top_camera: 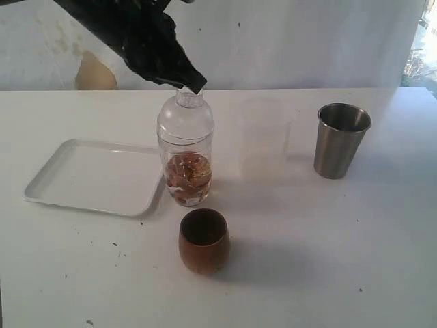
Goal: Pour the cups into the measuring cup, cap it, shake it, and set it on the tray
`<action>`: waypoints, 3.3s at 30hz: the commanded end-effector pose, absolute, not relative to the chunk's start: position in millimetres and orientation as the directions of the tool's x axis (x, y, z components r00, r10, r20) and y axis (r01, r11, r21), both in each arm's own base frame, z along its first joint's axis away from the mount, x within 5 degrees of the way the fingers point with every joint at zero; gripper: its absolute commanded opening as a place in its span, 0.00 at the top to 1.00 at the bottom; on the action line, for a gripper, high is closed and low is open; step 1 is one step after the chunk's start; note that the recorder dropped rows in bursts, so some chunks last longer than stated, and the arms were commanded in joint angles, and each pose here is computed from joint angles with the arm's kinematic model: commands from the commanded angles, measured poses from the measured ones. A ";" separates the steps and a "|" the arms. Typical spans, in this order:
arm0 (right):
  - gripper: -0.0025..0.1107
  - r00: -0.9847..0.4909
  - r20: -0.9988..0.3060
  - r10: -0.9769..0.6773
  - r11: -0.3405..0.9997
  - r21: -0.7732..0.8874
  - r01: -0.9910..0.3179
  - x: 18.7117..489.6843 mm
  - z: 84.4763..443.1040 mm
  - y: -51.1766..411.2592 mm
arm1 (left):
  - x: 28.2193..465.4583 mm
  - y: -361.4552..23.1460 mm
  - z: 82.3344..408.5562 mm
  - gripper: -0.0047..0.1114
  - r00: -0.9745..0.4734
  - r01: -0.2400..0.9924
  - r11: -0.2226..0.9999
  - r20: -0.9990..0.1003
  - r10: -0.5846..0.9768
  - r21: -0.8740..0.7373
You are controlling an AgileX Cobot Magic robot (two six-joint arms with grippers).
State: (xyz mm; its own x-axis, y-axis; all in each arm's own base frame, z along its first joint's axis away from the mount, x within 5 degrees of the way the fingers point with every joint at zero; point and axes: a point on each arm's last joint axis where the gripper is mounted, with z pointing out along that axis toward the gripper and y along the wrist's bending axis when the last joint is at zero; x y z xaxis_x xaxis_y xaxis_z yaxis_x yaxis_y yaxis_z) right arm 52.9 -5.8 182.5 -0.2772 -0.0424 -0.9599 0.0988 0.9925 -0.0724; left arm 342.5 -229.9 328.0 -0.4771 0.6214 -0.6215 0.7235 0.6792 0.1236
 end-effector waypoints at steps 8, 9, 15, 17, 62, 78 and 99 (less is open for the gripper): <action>0.98 -0.268 -0.963 -0.042 0.992 -0.073 0.107 52.9 181.5 -6.3 | 335.1 -225.9 323.3 0.96 -0.508 0.718 0.688 -0.597 0.621 0.105; 0.98 -0.268 -0.963 -0.042 0.992 -0.073 0.107 52.9 181.5 -6.3 | 334.6 -225.5 329.4 0.96 -0.492 0.713 0.693 -0.625 0.606 0.111; 0.98 -0.264 -0.964 -0.011 0.992 -0.043 0.116 52.9 181.5 -6.3 | 332.1 -225.7 347.3 0.51 -0.446 0.700 0.706 -0.707 0.549 0.106; 0.98 -0.264 -0.964 -0.011 0.992 -0.043 0.116 52.9 181.5 -6.3 | 331.3 -225.9 348.3 0.34 -0.448 0.701 0.707 -0.711 0.542 0.097; 0.98 -0.262 -0.965 -0.011 0.992 -0.043 0.116 53.0 181.7 -6.4 | 335.5 -239.4 330.3 0.96 -0.435 0.761 0.647 -0.702 0.564 0.047; 0.98 -0.262 -0.965 -0.011 0.992 -0.043 0.116 53.0 181.7 -6.4 | 325.9 -224.5 330.8 0.96 -0.507 0.689 0.723 -0.686 0.521 0.040; 0.98 -0.262 -0.965 -0.011 0.992 -0.043 0.116 53.0 181.7 -6.4 | 323.2 -222.2 309.6 0.96 -0.484 0.658 0.752 -0.754 0.445 0.021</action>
State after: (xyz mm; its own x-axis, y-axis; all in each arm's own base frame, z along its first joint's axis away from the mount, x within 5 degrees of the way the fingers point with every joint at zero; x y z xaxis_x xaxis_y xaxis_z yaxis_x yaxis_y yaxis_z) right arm 52.9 -5.8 182.5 -0.2740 -0.0118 -0.9617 0.1073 0.9933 -0.0427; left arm 326.1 -221.9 306.6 -0.4752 0.4704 -0.7435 0.6641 0.7461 0.0475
